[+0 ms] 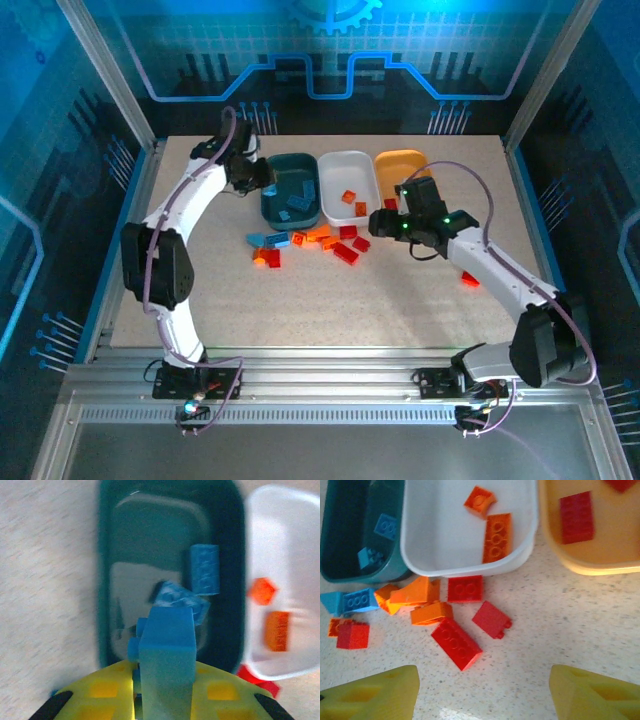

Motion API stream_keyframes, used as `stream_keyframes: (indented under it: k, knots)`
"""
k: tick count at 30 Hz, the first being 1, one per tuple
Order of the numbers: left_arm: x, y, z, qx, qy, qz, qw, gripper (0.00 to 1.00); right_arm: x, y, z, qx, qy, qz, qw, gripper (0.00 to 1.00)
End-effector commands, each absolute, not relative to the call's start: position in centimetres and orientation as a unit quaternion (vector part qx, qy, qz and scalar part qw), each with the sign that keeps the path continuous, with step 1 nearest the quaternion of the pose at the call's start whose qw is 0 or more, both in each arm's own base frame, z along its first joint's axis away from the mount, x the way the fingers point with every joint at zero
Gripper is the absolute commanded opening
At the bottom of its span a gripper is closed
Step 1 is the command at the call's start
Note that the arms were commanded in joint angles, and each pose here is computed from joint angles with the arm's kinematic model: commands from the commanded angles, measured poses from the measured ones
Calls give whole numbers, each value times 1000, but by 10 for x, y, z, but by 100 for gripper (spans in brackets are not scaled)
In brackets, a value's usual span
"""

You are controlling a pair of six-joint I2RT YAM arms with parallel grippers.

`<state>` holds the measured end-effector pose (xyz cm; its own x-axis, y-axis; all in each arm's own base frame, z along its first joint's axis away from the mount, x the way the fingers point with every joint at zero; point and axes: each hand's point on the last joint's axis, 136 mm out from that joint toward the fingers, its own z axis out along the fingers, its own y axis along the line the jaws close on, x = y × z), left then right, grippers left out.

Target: Sort the legos into containers by color

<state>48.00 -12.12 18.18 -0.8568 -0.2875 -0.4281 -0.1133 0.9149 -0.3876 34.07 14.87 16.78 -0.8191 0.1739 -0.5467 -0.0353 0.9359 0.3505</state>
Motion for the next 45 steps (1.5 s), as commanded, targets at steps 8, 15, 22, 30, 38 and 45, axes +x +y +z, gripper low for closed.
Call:
stream_keyframes:
  k: [8,15,22,30,38,45]
  knots:
    - [515,-183,134,-98,945,-223,218,23,287,18,145,269,924,82,261,73]
    - [517,-192,128,-74,944,-231,226,58,248,-28,117,390,892,75,218,77]
    - [506,-208,170,-46,917,-294,265,97,219,-64,92,476,865,11,162,86]
    - [454,-212,246,-37,868,-378,320,99,248,-64,56,505,852,79,116,85]
    - [398,-202,229,-46,877,-386,284,99,294,-66,49,505,845,118,127,83]
    - [369,-192,229,-38,884,-374,278,99,327,-79,52,476,862,98,145,79]
